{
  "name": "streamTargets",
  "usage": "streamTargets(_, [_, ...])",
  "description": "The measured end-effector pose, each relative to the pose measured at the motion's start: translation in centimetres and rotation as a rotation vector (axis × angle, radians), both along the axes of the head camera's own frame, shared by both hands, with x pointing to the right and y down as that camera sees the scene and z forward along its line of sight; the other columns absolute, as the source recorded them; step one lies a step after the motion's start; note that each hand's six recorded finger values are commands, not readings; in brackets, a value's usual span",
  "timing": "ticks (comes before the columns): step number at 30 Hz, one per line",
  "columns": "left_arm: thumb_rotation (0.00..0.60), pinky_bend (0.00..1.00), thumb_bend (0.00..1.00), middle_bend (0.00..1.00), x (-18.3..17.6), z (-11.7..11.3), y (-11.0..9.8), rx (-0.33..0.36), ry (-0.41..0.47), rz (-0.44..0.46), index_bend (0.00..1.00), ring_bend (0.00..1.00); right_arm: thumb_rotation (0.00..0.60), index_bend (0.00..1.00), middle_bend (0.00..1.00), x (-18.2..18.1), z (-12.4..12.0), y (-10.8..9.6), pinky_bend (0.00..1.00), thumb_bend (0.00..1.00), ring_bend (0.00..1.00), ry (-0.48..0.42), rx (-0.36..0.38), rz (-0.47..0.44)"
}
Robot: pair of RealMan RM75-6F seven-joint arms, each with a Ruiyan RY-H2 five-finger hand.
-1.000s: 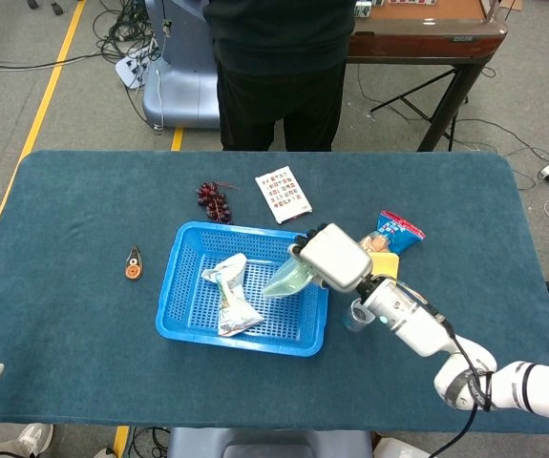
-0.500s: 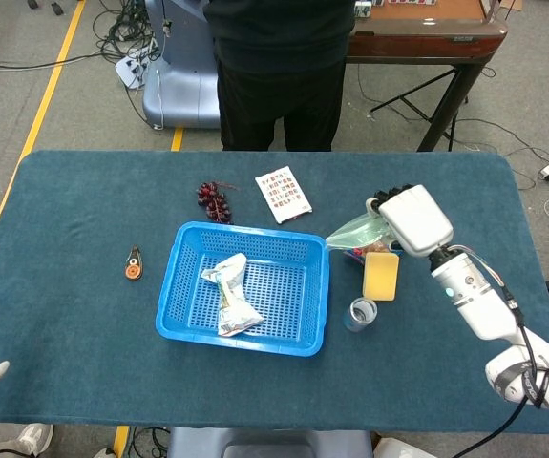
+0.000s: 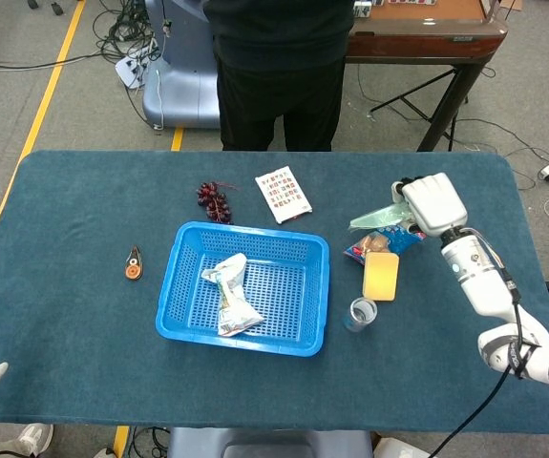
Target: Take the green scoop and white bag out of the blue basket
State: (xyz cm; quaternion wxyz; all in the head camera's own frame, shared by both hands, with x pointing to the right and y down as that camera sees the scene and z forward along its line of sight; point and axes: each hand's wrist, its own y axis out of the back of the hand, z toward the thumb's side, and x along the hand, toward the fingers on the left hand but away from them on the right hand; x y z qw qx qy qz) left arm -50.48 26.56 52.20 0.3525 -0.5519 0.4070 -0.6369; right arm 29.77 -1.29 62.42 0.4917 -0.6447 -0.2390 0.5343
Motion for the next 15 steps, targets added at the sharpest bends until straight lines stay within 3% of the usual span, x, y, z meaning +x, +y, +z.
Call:
streamTargets(10, [0.600,0.16,0.15,0.14,-0.3,-0.3,0.2,-0.001,-0.013,-0.005,0.19,0.15,0.600,0.53,0.44,-2.4,4.2,-2.2,0.49,0.24,0.43,-0.013,-0.040,0.055])
streamTargets(14, [0.600,0.16,0.15,0.14,-0.5,-0.3,0.4,-0.003,-0.015,-0.012,0.19,0.15,0.600,0.38,0.36,-4.1,5.5,-2.0,0.44,0.21,0.34,-0.046,-0.086,0.062])
streamTargets(15, [0.600,0.16,0.15,0.14,-0.6,-0.3,0.4,-0.004,-0.016,-0.014,0.19,0.15,0.600,0.29,0.32,-4.1,5.6,-1.9,0.42,0.21,0.31,-0.047,-0.092,0.058])
